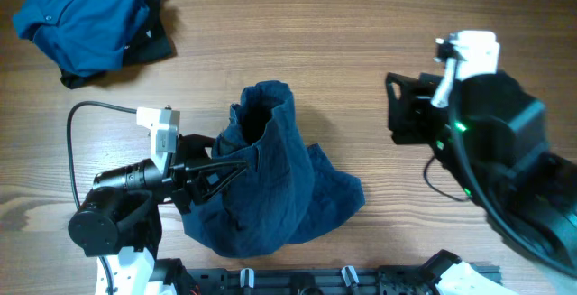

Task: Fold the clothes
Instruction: 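Release the right gripper and raise it away from the trousers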

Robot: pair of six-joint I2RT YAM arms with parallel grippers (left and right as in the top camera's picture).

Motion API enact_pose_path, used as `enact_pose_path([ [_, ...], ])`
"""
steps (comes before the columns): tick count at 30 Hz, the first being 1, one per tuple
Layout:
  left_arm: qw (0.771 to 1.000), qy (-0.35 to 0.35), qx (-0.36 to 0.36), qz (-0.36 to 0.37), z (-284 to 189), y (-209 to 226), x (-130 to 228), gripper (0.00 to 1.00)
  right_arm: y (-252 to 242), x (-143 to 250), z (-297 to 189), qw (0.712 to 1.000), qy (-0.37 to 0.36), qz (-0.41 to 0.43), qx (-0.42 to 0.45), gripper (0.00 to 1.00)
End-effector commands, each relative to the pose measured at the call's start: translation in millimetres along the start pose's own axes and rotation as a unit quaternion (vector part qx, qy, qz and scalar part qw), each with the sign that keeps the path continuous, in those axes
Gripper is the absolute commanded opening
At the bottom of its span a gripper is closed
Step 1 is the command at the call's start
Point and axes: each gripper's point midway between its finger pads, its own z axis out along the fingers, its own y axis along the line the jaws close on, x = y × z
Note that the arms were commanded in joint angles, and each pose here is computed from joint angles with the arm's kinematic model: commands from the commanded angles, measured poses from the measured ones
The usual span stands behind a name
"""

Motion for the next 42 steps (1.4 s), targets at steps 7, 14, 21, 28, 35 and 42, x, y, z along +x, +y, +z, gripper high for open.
enact_pose_path([
  [7, 0.999, 0.037, 0.009, 0.022, -0.3, -11.2, 5.1, 0.27, 28.9, 39.2, 103.9, 0.989, 0.122, -0.084, 0.022, 0.63],
  [14, 0.999, 0.049, 0.008, 0.008, -1.9, -10.7, 8.7, 0.23, 19.9, 76.0, 175.4, 0.967, 0.241, -0.069, -0.038, 0.66],
  [21, 0.999, 0.052, 0.008, 0.008, -2.0, -10.8, 9.9, 0.24, 29.1, 99.1, 205.0, 0.927, 0.324, -0.005, -0.187, 0.65],
  [28, 0.998, 0.069, 0.011, 0.008, -2.7, -11.8, 15.5, 0.24, 36.4, 126.4, 215.9, 0.905, 0.366, -0.028, -0.217, 0.59],
  [35, 0.998, 0.069, 0.011, 0.004, -2.7, -11.8, 15.5, 0.24, 50.2, 144.4, 216.7, 0.891, 0.39, -0.042, -0.227, 0.59],
  [42, 0.998, 0.069, 0.01, -0.004, -2.7, -11.8, 15.5, 0.23, 61.0, 171.9, 226.6, 0.881, 0.423, -0.053, -0.206, 0.59],
])
